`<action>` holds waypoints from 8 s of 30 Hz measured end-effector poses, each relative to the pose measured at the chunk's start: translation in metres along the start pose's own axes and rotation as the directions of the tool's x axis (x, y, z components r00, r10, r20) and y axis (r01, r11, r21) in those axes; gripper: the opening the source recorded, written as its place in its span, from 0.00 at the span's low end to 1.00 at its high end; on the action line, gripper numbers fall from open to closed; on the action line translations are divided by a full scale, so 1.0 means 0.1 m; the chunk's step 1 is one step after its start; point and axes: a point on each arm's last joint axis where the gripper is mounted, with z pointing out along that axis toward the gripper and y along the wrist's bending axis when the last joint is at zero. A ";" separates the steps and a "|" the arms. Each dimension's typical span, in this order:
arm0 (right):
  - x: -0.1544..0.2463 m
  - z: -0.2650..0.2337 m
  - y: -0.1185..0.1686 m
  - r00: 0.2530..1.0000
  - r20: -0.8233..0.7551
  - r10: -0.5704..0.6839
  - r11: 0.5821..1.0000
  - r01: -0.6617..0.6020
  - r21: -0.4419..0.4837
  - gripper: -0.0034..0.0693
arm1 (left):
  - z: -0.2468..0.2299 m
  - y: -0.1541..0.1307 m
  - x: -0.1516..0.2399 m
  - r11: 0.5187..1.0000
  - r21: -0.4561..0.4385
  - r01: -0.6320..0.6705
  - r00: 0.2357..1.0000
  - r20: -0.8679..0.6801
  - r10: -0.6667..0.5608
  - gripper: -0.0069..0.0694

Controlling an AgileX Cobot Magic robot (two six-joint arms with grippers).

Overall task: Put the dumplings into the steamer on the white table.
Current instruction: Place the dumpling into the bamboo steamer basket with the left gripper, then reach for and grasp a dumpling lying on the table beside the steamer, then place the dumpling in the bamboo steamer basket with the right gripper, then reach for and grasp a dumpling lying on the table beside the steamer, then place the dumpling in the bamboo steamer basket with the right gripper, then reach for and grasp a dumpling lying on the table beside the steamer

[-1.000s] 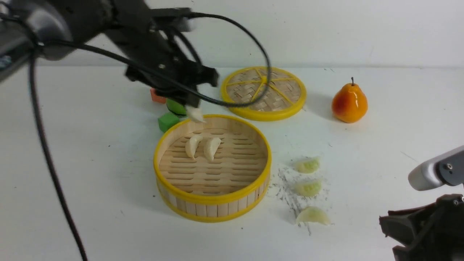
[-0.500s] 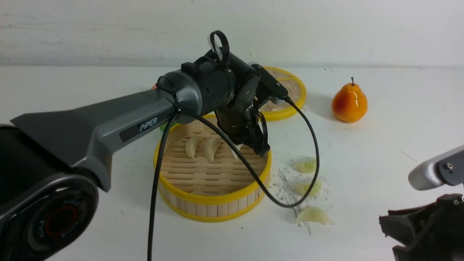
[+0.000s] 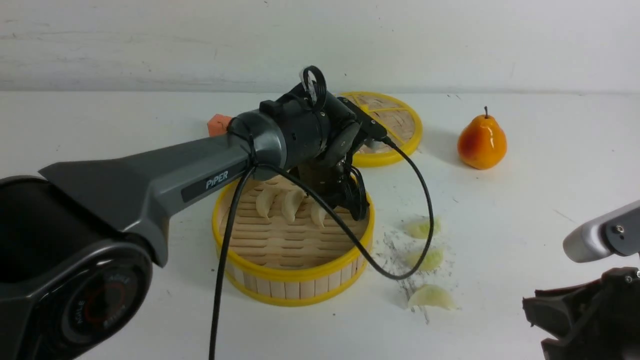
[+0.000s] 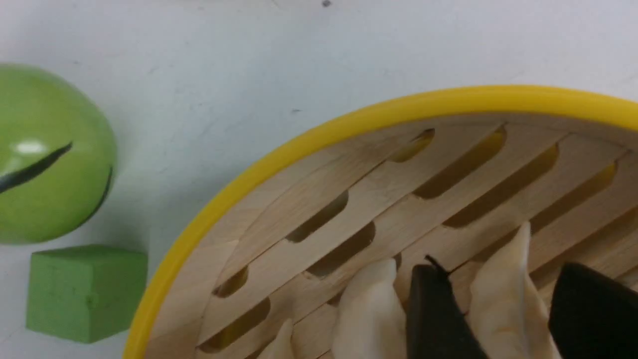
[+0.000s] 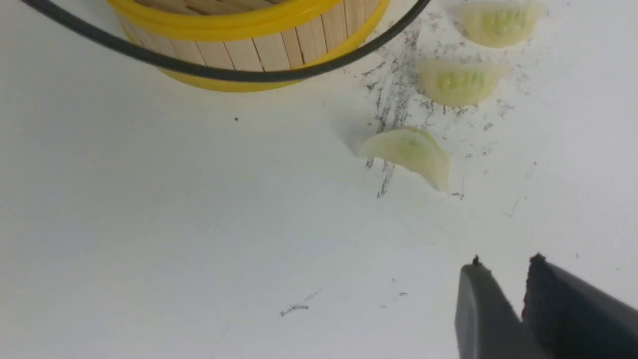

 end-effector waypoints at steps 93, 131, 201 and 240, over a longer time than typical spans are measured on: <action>-1.41 2.82 1.43 0.927 -0.373 0.032 0.989 -0.083 -0.121 0.33 | -2.80 0.15 3.77 0.943 0.032 0.332 0.751 0.596 -0.285 0.07; -1.29 1.97 -0.47 0.629 -0.476 -0.615 0.788 0.460 -0.409 0.63 | -2.81 0.13 3.75 0.940 0.066 0.334 0.738 0.602 -0.305 0.10; -2.44 1.72 0.46 0.877 -0.273 -0.396 0.911 0.339 -0.232 0.71 | -2.80 0.14 3.77 0.941 0.046 0.334 0.749 0.594 -0.294 0.13; -1.31 2.69 -0.70 0.730 -0.576 -0.369 0.928 0.249 -0.278 0.32 | -2.80 0.15 3.77 0.943 0.036 0.332 0.750 0.596 -0.287 0.14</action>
